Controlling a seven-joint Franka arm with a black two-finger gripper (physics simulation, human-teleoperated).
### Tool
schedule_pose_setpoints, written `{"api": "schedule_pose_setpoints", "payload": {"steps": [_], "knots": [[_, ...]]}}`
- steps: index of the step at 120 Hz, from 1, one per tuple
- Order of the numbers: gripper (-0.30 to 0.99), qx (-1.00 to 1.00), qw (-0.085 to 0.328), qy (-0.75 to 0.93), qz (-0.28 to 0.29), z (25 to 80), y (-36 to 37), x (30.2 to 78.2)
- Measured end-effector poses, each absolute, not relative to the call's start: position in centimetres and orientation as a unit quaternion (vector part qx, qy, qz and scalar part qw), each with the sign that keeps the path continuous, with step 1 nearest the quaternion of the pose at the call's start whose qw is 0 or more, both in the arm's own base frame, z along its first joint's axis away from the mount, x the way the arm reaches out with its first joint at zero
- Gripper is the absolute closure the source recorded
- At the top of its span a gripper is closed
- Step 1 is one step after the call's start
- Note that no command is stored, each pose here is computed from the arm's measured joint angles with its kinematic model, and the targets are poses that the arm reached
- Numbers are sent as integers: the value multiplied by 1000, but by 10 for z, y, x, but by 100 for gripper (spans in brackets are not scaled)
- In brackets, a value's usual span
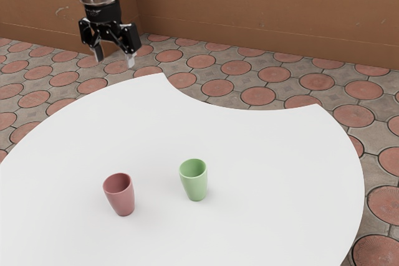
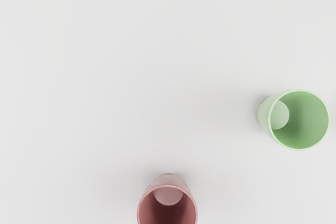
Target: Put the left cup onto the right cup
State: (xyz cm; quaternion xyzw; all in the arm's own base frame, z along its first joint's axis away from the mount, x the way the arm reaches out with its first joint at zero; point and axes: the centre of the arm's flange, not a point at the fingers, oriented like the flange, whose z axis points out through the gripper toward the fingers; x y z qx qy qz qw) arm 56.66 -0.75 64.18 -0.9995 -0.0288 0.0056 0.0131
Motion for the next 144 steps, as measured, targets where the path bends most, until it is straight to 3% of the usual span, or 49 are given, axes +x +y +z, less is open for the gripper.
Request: {"api": "schedule_pose_setpoints", "payload": {"steps": [48,144], "knots": [[0,-1000,15,-26,9,634,-7,568],[0,-999,23,-13,33,532,27,607]]}}
